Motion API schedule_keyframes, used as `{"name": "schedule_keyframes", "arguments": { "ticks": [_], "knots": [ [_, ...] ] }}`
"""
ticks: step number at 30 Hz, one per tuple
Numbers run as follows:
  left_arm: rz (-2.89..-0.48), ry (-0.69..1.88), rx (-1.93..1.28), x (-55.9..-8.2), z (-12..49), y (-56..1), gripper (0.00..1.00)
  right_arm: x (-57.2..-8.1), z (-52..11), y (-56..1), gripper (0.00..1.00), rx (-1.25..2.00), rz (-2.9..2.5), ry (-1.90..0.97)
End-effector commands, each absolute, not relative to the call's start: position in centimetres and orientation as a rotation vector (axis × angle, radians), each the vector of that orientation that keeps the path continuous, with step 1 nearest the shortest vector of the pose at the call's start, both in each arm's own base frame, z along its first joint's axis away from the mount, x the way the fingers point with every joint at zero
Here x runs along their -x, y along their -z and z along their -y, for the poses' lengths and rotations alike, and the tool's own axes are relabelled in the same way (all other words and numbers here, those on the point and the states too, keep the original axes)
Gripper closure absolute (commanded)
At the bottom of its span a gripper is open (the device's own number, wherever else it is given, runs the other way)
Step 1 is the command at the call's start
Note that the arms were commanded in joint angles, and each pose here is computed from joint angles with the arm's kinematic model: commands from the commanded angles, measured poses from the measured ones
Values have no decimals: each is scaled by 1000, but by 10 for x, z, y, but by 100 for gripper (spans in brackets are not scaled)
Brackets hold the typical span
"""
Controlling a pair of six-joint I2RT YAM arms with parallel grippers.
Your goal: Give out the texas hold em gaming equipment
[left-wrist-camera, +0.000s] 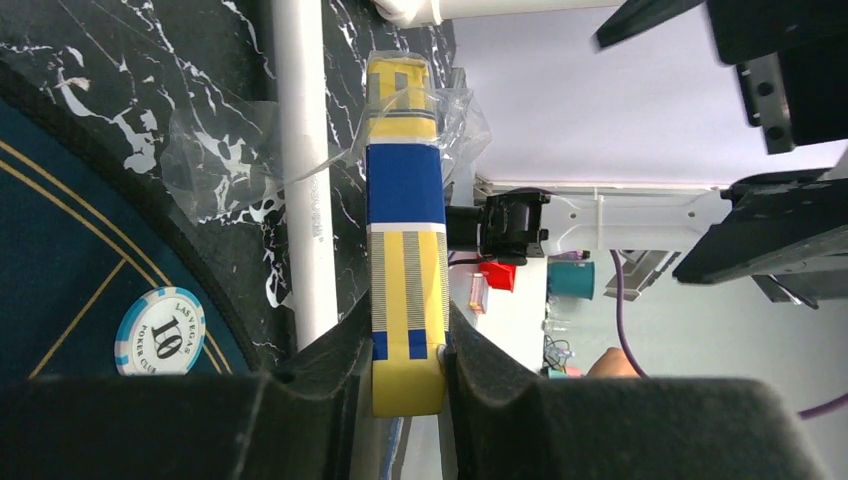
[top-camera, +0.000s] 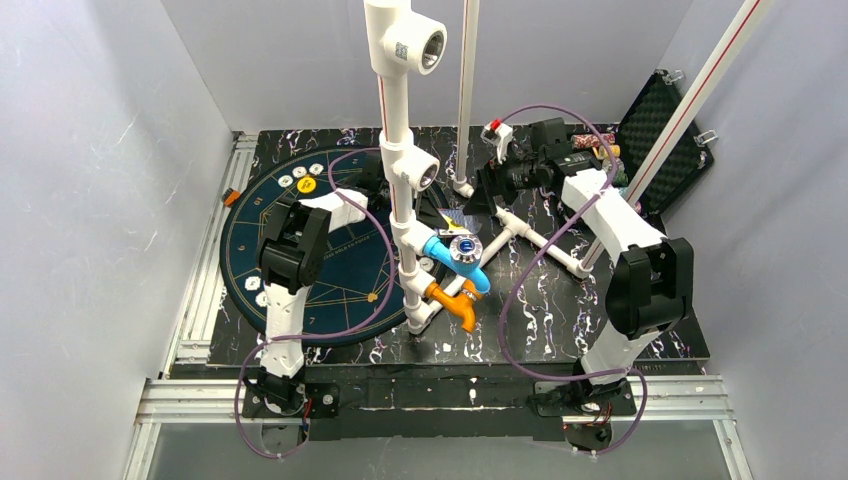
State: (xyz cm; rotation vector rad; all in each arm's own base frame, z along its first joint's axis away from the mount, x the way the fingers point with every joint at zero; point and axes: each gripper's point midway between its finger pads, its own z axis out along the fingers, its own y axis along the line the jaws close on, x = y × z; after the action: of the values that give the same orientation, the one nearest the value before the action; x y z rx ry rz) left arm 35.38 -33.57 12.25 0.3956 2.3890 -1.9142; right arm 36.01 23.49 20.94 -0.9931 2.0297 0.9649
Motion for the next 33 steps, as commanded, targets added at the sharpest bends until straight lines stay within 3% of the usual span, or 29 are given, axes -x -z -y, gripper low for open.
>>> {"name": "schedule_keyframes", "arguments": {
  "ticks": [1, 8, 22, 29, 33],
  "knots": [
    [-2176, 2025, -554, -345, 333, -182, 100, -350, -256, -222, 2, 720, -2096, -1254],
    [-2137, 2043, -570, -339, 331, -193, 100, -352, -261, -210, 2, 582, -2100, -1337],
    [-2101, 2055, -584, -331, 322, -206, 100, -368, -240, -197, 2, 387, -2206, -1229],
    [-2078, 2049, -594, -328, 321, -214, 100, -363, -255, -199, 2, 347, -2169, -1418],
    [-2077, 2079, -563, -329, 323, -216, 100, -361, -266, -207, 8, 297, -2104, -1561]
  ]
}}
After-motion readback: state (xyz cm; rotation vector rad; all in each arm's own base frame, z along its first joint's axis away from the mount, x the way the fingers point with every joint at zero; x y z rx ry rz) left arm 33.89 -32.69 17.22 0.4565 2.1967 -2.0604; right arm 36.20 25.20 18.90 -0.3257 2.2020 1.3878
